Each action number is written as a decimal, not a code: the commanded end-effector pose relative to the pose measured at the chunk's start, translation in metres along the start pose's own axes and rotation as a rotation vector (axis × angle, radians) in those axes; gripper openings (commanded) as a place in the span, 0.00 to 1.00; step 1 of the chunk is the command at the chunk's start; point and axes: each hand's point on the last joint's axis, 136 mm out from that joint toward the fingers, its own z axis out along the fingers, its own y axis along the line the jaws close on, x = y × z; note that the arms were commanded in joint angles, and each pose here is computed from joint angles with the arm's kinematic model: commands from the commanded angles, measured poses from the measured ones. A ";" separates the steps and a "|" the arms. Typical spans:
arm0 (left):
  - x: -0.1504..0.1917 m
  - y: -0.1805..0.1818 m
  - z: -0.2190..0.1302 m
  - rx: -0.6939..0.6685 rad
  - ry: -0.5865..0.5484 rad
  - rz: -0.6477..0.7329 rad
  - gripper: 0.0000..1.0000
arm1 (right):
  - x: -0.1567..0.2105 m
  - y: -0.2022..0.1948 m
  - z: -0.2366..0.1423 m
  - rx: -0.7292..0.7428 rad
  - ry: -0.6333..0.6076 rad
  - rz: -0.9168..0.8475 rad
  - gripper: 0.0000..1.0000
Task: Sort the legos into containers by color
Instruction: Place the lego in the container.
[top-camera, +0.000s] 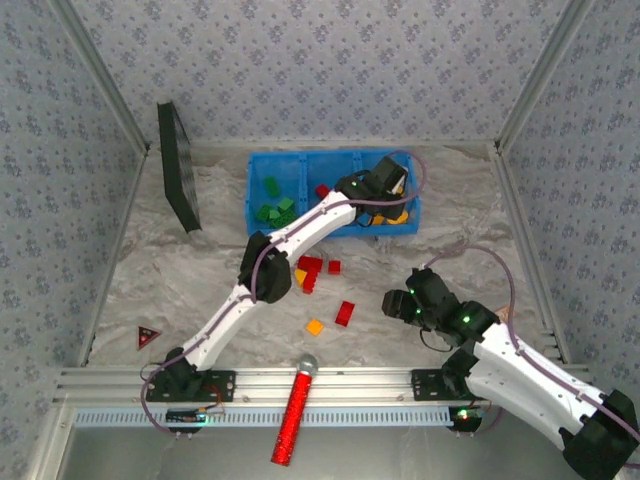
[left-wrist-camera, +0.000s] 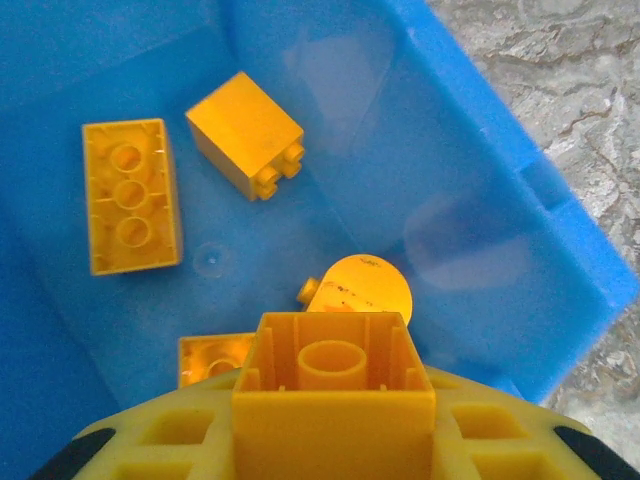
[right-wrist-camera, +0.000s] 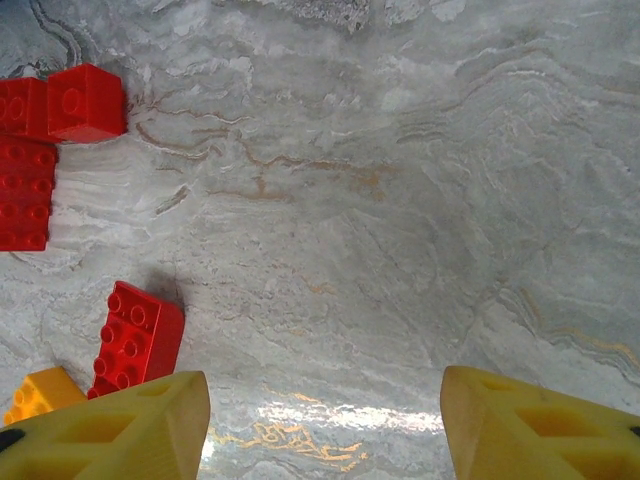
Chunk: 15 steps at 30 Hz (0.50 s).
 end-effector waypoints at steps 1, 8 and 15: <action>-0.012 -0.014 0.009 0.063 -0.056 -0.033 0.25 | -0.003 0.004 -0.002 -0.010 0.008 0.017 0.65; 0.002 -0.010 0.024 0.057 -0.018 -0.032 0.33 | -0.004 0.005 0.004 0.009 0.028 0.000 0.65; 0.007 -0.008 0.018 0.050 0.012 -0.019 0.53 | -0.024 0.020 -0.004 -0.027 -0.048 -0.006 0.67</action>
